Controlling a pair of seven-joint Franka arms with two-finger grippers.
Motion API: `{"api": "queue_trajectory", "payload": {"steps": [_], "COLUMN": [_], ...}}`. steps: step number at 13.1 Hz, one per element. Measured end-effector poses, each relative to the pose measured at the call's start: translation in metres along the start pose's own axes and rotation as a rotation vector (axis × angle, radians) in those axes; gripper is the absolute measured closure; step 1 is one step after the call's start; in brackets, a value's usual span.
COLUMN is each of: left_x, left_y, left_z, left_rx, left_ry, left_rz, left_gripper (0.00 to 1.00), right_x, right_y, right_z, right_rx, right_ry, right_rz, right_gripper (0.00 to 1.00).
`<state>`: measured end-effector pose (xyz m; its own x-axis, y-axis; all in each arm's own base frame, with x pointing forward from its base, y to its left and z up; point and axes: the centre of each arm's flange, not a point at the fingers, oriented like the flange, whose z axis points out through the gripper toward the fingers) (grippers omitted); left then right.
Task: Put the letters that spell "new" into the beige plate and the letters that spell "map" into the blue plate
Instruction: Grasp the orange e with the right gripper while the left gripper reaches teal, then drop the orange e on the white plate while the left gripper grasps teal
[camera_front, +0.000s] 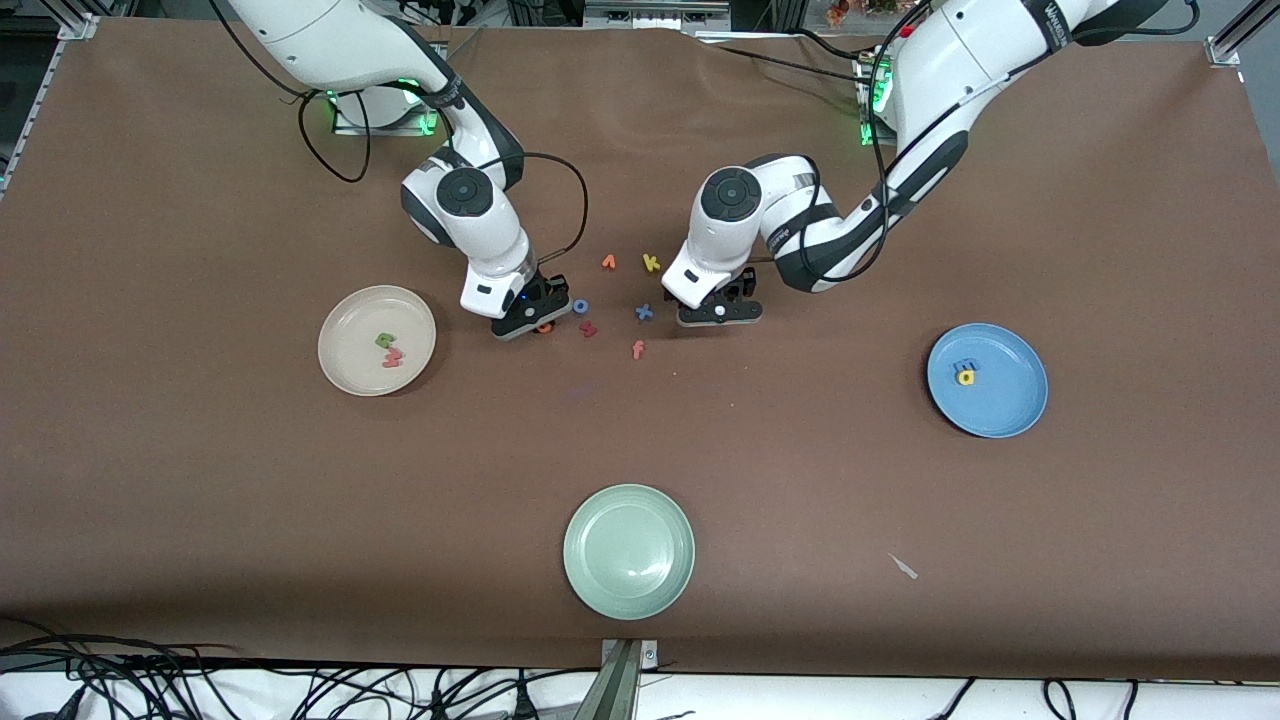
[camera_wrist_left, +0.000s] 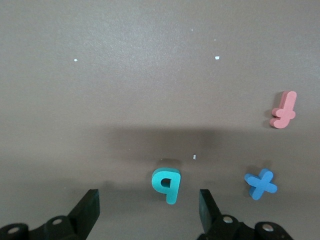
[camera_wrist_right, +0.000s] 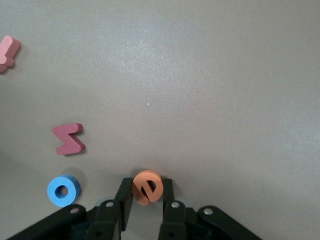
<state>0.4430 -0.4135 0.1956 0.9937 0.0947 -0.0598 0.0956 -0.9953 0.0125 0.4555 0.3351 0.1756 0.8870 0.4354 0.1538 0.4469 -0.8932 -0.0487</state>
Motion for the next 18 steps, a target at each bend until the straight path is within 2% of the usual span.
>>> {"api": "queue_trajectory", "payload": {"steps": [3,4,5,6,8,9,10,13,15,16,18], "left_x": [-0.003,-0.003,-0.003,-0.002,-0.002,0.000,0.003,0.006,0.002,0.001,0.000], "left_y": [0.005,0.006,0.007,0.007,0.008,0.009,0.010,0.012,0.015,0.016,0.017], "left_z": [0.010,0.011,0.012,0.012,0.013,0.013,0.012,0.013,0.016,0.016,0.018], "left_rx": [0.014,0.014,0.014,0.013,0.011,0.009,0.004,-0.003,-0.002,-0.002,-0.001], "left_ry": [-0.002,-0.003,-0.003,-0.003,-0.006,-0.006,-0.004,-0.007,-0.011,-0.013,-0.015], "left_rz": [0.010,0.010,0.010,0.009,0.009,0.007,0.002,-0.002,0.004,0.006,0.007], "left_gripper": [0.17,0.17,0.22,0.22,0.32,0.33,0.38,0.39,0.41,0.42,0.45], "right_x": [0.009,0.012,0.016,0.018,0.020,0.017,0.012,-0.012,-0.026,-0.028,-0.029], "right_y": [0.028,0.043,0.059,0.074,0.106,0.127,0.150,0.214,0.234,0.238,0.238], "right_z": [-0.007,-0.015,-0.026,-0.039,-0.061,-0.068,-0.071,-0.066,-0.062,-0.061,-0.061], "right_rx": [-0.042,-0.070,-0.102,-0.131,-0.178,-0.192,-0.201,-0.215,-0.215,-0.215,-0.215], "right_ry": [0.001,-0.014,-0.032,-0.049,-0.089,-0.110,-0.129,-0.195,-0.221,-0.226,-0.226], "right_rz": [-0.060,-0.084,-0.106,-0.127,-0.171,-0.189,-0.205,-0.246,-0.243,-0.239,-0.237], "right_gripper": [0.71,0.71,0.71,0.71,0.71,0.71,0.71,0.71,0.70,0.68,0.50]}}
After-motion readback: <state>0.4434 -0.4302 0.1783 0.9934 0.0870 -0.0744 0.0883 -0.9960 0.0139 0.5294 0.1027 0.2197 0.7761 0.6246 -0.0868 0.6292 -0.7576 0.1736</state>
